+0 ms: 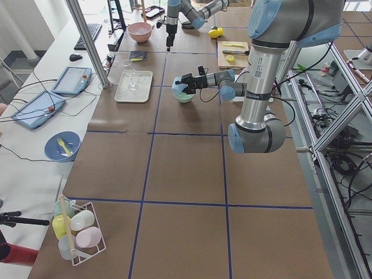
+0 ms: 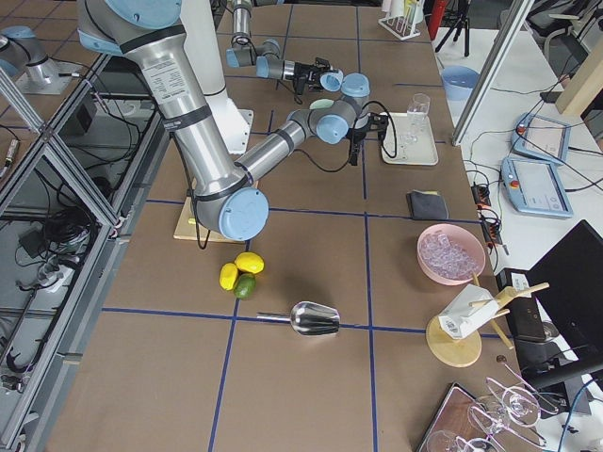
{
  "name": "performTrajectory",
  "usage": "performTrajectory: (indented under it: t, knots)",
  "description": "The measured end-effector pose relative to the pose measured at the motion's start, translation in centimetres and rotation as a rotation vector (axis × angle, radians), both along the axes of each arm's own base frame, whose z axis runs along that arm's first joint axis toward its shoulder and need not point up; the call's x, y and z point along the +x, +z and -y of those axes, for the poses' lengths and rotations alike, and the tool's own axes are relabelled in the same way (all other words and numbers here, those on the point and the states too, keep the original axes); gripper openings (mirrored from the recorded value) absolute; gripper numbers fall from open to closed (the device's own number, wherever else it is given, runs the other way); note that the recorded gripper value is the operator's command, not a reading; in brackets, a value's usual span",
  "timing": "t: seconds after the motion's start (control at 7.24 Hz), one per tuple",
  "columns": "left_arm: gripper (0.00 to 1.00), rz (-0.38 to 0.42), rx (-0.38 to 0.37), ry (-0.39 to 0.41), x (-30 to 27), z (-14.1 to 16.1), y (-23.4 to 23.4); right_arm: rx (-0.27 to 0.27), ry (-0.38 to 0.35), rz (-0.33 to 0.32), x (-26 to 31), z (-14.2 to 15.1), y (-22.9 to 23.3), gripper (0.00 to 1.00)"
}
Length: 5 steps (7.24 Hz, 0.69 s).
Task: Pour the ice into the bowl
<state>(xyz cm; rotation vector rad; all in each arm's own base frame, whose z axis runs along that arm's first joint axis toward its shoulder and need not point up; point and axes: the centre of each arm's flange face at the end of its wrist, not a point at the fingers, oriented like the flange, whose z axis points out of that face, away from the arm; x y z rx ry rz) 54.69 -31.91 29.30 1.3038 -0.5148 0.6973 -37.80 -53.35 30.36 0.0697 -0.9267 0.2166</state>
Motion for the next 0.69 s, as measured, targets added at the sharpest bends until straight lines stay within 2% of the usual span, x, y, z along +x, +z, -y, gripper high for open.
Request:
performTrajectory:
  t: [0.41,0.69]
  knots:
    - [0.0,0.249,0.028,0.019,-0.29,0.2,0.46,0.002,0.0,0.002,0.02,-0.02,-0.12,1.0]
    - [0.0,0.381,0.042,0.021,-0.56,0.32,0.91,0.002,0.0,0.003,0.05,-0.04,-0.13,1.0]
